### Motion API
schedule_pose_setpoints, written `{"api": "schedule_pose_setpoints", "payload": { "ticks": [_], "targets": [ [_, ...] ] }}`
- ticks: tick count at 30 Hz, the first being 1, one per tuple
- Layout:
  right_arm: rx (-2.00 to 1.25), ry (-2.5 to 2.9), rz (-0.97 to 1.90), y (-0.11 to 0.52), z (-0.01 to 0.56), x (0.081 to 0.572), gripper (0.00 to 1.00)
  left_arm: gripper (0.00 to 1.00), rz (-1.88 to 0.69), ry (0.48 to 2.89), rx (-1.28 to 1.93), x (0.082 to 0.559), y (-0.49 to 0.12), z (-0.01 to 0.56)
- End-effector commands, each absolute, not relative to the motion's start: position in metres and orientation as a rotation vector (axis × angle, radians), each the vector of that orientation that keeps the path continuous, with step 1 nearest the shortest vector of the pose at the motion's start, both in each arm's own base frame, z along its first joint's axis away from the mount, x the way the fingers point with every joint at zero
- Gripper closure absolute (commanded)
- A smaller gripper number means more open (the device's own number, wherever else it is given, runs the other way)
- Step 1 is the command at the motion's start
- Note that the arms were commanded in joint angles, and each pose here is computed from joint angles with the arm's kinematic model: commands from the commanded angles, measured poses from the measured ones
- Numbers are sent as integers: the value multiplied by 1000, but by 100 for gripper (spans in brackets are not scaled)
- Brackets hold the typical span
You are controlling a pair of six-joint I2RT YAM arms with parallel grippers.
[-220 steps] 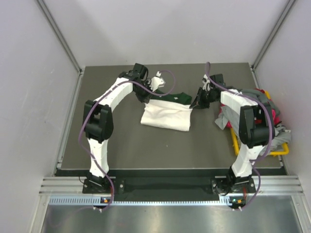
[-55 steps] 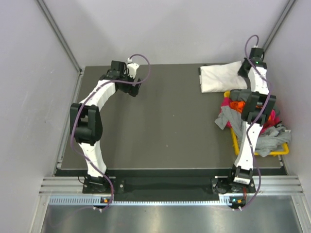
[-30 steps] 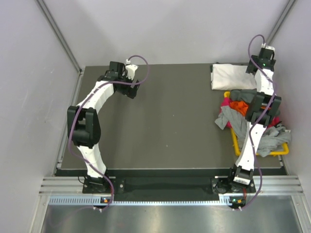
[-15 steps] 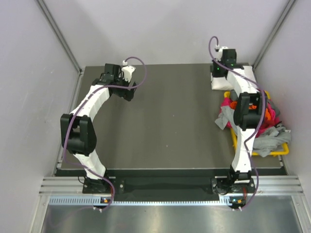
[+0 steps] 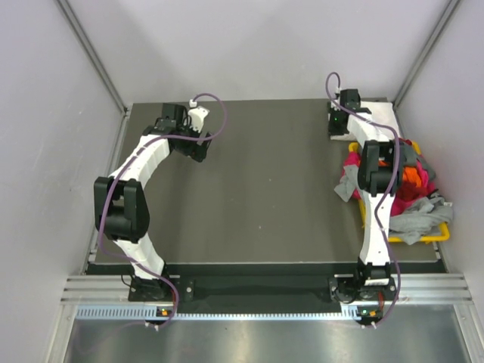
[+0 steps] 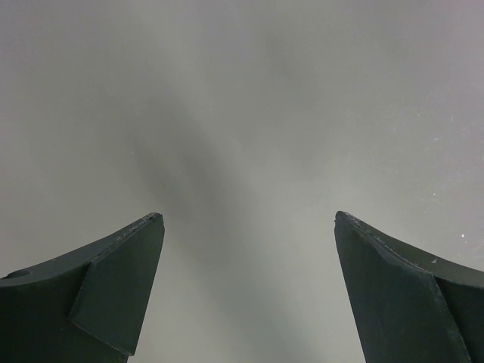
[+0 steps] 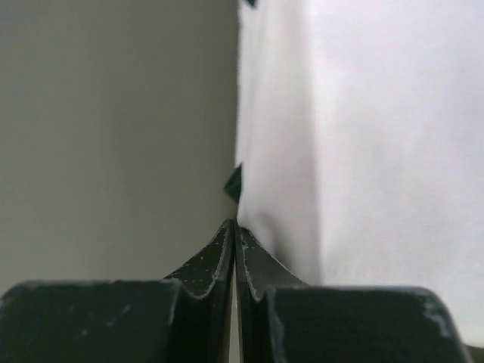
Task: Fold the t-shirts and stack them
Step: Neatly place the folded tshirt to the corner
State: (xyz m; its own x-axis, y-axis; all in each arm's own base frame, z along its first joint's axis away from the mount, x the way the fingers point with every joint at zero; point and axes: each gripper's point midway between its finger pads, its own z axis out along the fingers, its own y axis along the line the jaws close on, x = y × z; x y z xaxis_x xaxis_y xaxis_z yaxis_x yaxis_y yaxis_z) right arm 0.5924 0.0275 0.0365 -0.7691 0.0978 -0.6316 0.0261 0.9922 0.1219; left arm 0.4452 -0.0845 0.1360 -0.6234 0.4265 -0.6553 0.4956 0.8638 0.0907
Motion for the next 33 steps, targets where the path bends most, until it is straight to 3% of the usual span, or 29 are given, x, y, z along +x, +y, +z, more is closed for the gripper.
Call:
{"api": "schedule_pose_setpoints", "payload": {
  "ticks": [1, 5, 14, 17, 20, 21, 23, 24, 28, 33],
  "targets": [
    [202, 2453, -36, -4, 40, 590, 99, 1, -133, 2243, 658, 450, -85, 162],
    [265, 2434, -109, -33, 51, 583, 100, 1, -133, 2242, 654, 450, -84, 163],
    [236, 2411, -111, -35, 72, 581, 100, 1, -133, 2262, 657, 446, -82, 158],
    [167, 2412, 14, -15, 78, 579, 94, 1, -136, 2269, 681, 440, -82, 156],
    [80, 2379, 162, 16, 95, 574, 79, 1, -152, 2268, 721, 433, -84, 157],
    [58, 2327, 182, 20, 118, 574, 59, 1, -162, 2272, 735, 428, -84, 158],
    [-29, 2275, 252, 55, 145, 562, 41, 1, -185, 2273, 770, 419, -87, 159],
    [-39, 2254, 271, 61, 155, 557, 26, 1, -192, 2281, 780, 411, -86, 161],
    [-86, 2130, 361, 97, 202, 525, 1, 1, -165, 2283, 787, 387, -79, 163],
    [-45, 2041, 421, 113, 229, 457, 0, 1, -110, 2332, 740, 346, -64, 138]
  ]
}}
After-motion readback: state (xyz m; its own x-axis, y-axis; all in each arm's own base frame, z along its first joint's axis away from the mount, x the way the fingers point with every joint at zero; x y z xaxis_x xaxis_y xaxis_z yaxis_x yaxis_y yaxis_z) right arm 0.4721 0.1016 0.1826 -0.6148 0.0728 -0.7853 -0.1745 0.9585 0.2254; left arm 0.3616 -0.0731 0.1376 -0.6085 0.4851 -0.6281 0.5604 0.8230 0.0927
